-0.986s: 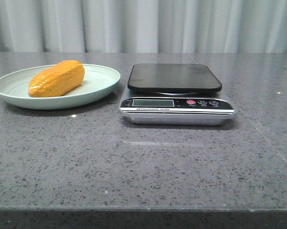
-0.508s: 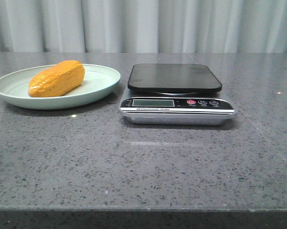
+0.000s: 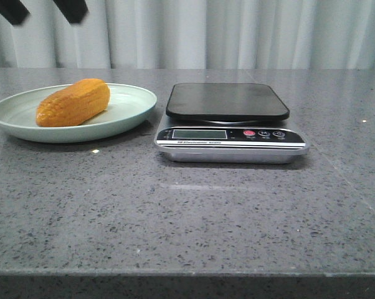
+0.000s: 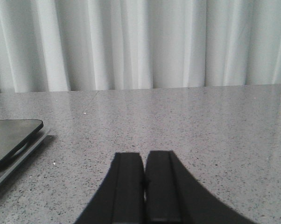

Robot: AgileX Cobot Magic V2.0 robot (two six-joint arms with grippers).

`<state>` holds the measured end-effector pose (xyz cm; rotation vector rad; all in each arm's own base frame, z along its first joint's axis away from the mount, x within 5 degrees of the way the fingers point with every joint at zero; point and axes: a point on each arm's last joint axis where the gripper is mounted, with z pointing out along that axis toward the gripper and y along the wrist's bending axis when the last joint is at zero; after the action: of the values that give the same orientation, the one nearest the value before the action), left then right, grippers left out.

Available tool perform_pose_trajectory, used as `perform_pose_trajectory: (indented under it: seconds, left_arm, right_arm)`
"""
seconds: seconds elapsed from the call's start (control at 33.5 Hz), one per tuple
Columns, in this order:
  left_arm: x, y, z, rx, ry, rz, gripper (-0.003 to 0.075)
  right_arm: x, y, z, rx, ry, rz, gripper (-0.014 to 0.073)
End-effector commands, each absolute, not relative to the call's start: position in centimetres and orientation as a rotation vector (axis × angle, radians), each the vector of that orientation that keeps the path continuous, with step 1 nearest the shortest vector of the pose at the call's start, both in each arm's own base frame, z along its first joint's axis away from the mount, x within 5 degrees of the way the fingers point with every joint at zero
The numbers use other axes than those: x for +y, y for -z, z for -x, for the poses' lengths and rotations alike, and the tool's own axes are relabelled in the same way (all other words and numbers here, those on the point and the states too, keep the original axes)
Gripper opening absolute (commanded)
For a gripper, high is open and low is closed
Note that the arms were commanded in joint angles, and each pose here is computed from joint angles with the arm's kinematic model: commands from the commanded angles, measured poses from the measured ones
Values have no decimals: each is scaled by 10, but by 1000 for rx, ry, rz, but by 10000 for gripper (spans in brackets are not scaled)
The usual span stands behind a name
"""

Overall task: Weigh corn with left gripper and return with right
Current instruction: 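Lower the left gripper onto the corn cob on the plate and grasp it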

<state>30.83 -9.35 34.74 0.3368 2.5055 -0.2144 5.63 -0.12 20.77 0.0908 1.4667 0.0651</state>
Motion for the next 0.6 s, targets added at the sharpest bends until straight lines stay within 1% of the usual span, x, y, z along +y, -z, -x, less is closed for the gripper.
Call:
perform_pose_trajectory:
  seconds: [0.0,0.12,0.21,0.36,0.42,0.57]
  left_arm:
    - [-102,-354,-327,2524,237,-310,595]
    - [-109,-338,-351,2595,249,-240,595]
    - [-111,-328,-359,2628,240,-205,595]
    - [-105,-311,-368,2682,118,-174,589]
    - [-105,-305,-370,2708,95,-181,559]
    - [-106,-293,-374,2747,84,-184,438]
  right_arm:
    - [-1,-218,-53,1366,-61,-77,160]
    - [-1,-218,-53,1366,-61,-77,160]
    - [-1,-218,-53,1366,-61,-77,160]
    - [-1,-218,-53,1366,-61,-77,160]
    - [-1,-218,-53,1366,-61,-77,160]
    - [-1,-218,-53,1366,-61,-77,160]
